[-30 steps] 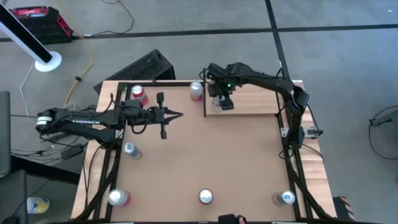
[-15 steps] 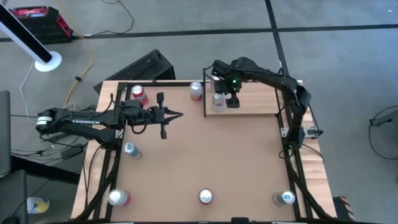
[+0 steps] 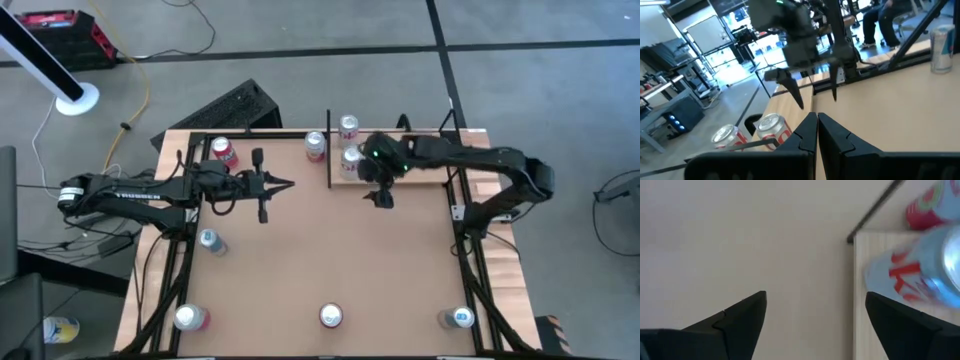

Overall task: Place canned beverage on shelf
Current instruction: Put the red-silver soda can on the shelf

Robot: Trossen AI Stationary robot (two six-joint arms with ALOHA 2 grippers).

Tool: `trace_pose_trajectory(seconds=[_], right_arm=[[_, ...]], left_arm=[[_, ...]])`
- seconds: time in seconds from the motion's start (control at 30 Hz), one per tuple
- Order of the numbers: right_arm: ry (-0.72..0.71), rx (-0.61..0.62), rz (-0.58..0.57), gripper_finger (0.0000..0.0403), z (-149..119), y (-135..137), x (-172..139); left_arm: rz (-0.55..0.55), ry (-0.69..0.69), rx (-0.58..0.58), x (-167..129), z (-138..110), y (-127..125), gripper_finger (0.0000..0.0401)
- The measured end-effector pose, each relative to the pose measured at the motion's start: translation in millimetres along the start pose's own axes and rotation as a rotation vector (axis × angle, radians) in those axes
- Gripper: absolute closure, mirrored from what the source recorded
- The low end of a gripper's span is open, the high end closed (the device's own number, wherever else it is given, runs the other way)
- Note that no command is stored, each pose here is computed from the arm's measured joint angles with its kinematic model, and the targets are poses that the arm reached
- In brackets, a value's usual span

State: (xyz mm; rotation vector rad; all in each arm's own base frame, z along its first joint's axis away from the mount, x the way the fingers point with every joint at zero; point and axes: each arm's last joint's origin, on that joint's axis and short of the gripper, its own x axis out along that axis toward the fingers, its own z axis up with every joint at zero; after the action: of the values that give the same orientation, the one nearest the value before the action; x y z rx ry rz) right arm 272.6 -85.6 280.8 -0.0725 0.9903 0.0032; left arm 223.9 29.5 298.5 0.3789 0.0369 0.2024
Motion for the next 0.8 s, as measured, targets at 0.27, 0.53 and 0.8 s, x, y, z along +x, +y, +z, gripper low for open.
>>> trace_pose_trajectory(seconds=[0.27,0.53,0.8], right_arm=[[-0.119,-0.062,-0.043,0.0122,-9,15,23],[-0.083,-0.041,-0.135,0.0270,-14,-9,39],[-0.061,-0.010,-0.179,0.0383,-21,-32,51]], left_arm=[[-0.002,-0.044,-0.021,0,4,1,0.0401],[-0.004,-0.038,-0.011,0,3,1,0.0401],[-0.007,-0.029,-0.011,0,2,0,0.0401]])
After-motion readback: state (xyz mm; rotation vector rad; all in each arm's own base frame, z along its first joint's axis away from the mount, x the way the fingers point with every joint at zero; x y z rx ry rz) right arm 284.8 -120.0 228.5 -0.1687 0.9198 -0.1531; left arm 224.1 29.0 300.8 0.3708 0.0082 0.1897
